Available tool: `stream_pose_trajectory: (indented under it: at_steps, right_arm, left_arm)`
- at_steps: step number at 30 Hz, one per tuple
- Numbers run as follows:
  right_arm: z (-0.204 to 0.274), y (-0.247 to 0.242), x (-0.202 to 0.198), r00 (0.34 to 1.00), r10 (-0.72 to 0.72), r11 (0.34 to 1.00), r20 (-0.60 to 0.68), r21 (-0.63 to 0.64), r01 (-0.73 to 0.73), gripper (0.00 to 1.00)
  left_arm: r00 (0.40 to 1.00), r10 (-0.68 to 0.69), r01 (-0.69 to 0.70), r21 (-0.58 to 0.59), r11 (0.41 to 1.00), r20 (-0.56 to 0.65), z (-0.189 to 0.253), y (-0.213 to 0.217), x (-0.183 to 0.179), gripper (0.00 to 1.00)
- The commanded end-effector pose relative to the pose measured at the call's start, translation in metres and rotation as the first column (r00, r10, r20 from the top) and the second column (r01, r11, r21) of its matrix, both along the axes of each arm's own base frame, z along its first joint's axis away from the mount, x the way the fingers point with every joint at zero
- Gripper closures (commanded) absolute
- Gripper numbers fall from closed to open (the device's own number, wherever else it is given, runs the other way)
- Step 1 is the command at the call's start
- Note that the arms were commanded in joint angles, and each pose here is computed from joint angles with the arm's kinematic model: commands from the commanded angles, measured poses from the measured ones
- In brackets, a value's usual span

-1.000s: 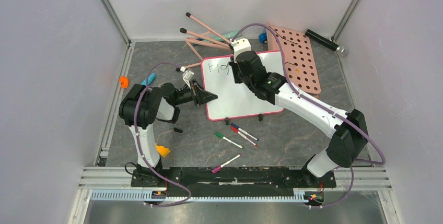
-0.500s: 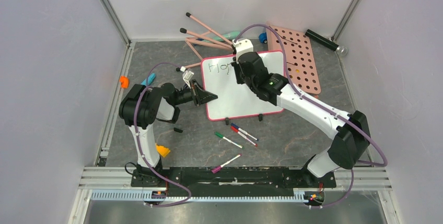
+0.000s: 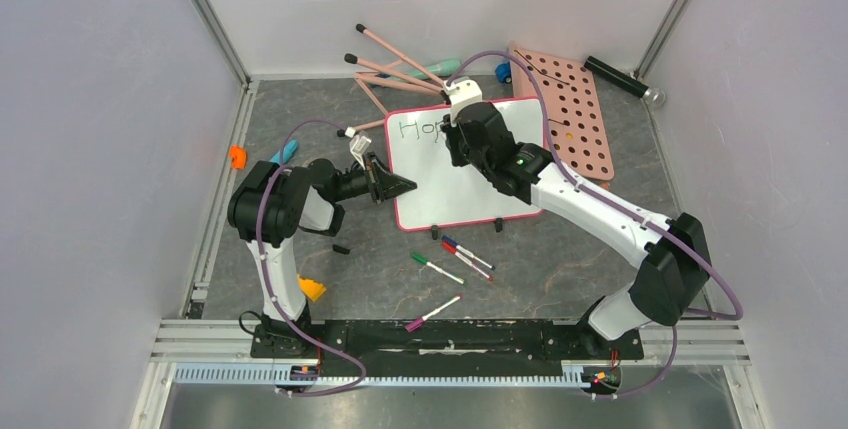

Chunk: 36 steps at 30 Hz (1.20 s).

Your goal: Write a sentence on the whiteboard

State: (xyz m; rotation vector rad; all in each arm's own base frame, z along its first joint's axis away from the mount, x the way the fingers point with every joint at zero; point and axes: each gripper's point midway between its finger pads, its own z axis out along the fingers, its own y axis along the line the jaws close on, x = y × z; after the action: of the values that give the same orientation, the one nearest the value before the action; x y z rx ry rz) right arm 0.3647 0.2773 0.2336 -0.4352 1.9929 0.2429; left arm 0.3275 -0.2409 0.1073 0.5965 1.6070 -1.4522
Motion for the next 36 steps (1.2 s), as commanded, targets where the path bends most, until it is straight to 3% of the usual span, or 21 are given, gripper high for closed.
stream_pose_trajectory:
  at_steps: [1,14,25,36]
  right_arm:
    - [0.012,0.012,0.004,0.999,0.035,0.998,0.021,0.057,-0.036,1.00]
    - [0.052,-0.005,-0.005,0.994,0.009,0.995,0.106,0.099,-0.019,1.00]
    - [0.040,-0.027,0.003,0.992,-0.080,0.996,0.094,0.036,0.077,1.00]
    - [0.026,-0.018,0.009,0.997,-0.044,0.999,0.067,0.023,0.043,1.00]
  left_arm:
    - [0.983,-0.013,0.010,0.013,1.000,0.182,0.013,-0.004,0.003,0.97]
    - [0.983,-0.013,0.011,0.013,1.000,0.182,0.012,-0.004,0.004,0.97]
    - [0.984,-0.013,0.011,0.013,1.000,0.180,0.012,-0.004,0.004,0.97]
    - [0.984,-0.016,0.014,0.013,1.000,0.180,0.012,-0.004,0.004,0.97]
